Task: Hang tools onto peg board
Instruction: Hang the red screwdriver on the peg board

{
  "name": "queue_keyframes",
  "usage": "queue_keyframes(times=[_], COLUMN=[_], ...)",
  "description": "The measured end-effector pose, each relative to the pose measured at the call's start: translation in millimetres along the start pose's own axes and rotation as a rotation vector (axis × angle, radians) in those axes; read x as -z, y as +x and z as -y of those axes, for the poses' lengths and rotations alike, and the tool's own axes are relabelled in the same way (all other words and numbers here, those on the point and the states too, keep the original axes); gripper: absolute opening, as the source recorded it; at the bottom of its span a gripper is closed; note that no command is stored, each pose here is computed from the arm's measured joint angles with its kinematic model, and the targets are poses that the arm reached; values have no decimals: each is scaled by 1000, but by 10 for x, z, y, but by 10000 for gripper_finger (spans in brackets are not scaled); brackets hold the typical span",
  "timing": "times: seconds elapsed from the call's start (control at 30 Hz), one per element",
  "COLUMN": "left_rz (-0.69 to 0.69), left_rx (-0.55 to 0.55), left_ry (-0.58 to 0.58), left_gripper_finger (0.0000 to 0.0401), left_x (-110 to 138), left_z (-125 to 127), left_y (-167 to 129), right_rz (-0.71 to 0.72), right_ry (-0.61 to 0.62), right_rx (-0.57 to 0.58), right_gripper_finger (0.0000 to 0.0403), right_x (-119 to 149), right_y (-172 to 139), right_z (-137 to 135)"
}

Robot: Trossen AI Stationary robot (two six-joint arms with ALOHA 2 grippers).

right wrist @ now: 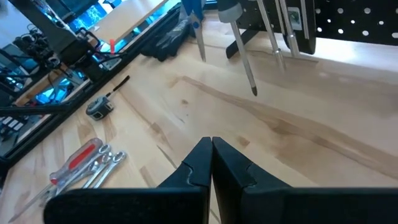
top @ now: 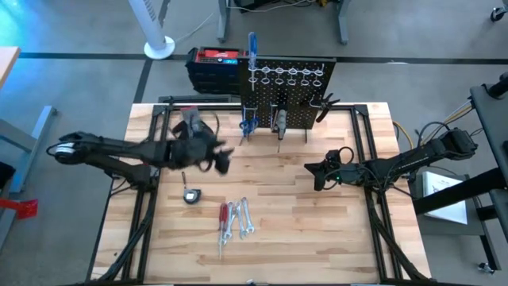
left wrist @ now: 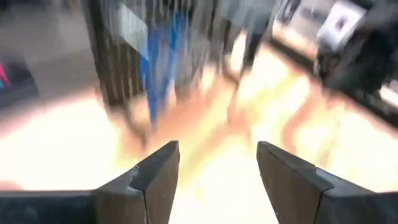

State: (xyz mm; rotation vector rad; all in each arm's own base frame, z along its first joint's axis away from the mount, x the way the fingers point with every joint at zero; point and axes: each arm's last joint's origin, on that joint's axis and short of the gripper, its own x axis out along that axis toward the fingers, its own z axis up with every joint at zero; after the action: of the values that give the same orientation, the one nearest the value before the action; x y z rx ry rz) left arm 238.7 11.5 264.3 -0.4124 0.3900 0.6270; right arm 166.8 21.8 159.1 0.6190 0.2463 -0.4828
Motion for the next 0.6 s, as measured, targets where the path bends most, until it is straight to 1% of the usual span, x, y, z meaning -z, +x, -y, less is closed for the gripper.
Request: queue_keyframes(times=[0.07, 0.13, 0.23, 0.33, 0.47, 0.6], left_rz=[-91, -148, -186, -242, -302, -417], left_rx=[-15, -43, -60, -65, -46, -18], left_ry=[-93, -146, -277, -378, -450, -512], left_gripper_finger=[206, 203, 197, 191, 190, 190], left_x=[297, 568, 830, 1001, 1124, 1233], left_z=[-11, -25, -25, -19, 57, 205], left_y=[-4, -15, -47, -70, -102, -128], right_rz=[15, 47, 88, 95, 94, 86], right_ry=[2, 4, 20, 34, 35, 63], right_rx=[12, 39, 73, 73, 73, 69], right_gripper_finger=[3, 3, 3, 3, 3, 3], right_x=[-7, -17, -40, -52, -54, -48], right_y=[1, 1, 0, -1, -1, -1], right_z=[4, 10, 8, -4, -6, -3])
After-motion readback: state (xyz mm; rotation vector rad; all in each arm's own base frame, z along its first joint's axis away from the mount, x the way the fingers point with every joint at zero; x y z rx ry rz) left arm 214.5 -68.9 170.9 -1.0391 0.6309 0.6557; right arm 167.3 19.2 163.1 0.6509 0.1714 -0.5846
